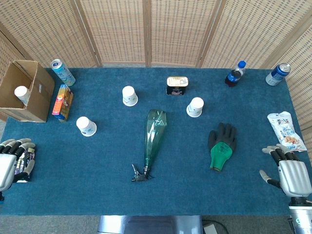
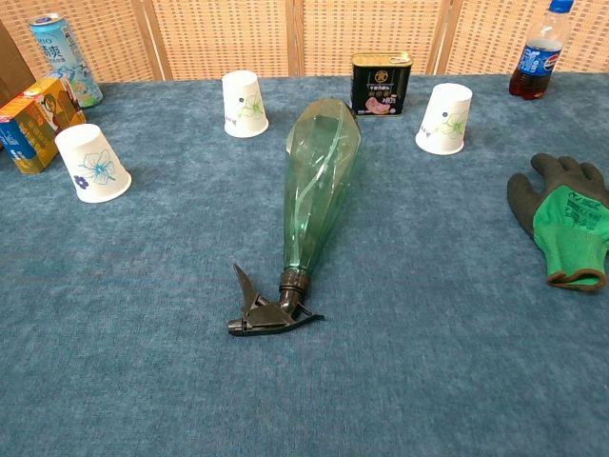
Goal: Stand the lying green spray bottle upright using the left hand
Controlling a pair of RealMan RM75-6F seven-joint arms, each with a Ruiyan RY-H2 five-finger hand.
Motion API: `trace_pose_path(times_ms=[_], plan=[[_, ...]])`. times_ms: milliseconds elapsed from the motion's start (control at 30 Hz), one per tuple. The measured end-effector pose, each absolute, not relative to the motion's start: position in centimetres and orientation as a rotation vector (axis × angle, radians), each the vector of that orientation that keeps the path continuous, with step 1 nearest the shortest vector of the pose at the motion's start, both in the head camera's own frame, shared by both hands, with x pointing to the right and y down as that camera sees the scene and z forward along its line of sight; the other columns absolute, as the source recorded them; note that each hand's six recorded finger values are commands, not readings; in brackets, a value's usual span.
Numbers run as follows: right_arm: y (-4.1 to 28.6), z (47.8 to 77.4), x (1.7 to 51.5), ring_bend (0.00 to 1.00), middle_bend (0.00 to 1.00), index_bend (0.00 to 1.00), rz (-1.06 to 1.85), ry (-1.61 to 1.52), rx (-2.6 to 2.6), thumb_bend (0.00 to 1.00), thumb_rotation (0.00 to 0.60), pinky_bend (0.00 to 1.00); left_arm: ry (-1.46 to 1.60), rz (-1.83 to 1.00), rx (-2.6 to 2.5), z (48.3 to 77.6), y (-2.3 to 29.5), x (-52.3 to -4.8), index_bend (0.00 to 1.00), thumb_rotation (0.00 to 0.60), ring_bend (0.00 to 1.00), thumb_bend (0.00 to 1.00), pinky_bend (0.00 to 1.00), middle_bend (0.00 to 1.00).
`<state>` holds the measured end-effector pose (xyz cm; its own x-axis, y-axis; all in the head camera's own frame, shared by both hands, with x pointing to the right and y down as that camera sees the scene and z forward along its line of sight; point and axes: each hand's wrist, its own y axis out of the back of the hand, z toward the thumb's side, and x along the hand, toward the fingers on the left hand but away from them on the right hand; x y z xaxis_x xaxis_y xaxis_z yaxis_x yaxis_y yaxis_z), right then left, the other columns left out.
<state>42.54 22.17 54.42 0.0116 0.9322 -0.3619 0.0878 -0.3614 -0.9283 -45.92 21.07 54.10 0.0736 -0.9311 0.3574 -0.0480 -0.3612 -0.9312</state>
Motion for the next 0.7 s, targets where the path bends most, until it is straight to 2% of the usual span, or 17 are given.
trace_pose_path(times_ms=[500, 700], plan=[[22.72, 54.13, 42.89, 0.18, 0.29, 0.3, 1.437, -1.098, -1.542, 0.26, 0.6, 0.32, 1.0, -1.369, -1.573, 53.87, 21.14, -45.82, 0.31, 0.6, 0.28, 0.42, 0.22, 0.28], [22.75, 53.91, 42.82, 0.18, 0.29, 0.3, 1.431, -1.104, -1.538, 0.26, 0.6, 0.32, 0.977, -1.344, -1.586, 53.72, 20.84, -45.59, 0.31, 0.6, 0.26, 0.42, 0.19, 0.27]])
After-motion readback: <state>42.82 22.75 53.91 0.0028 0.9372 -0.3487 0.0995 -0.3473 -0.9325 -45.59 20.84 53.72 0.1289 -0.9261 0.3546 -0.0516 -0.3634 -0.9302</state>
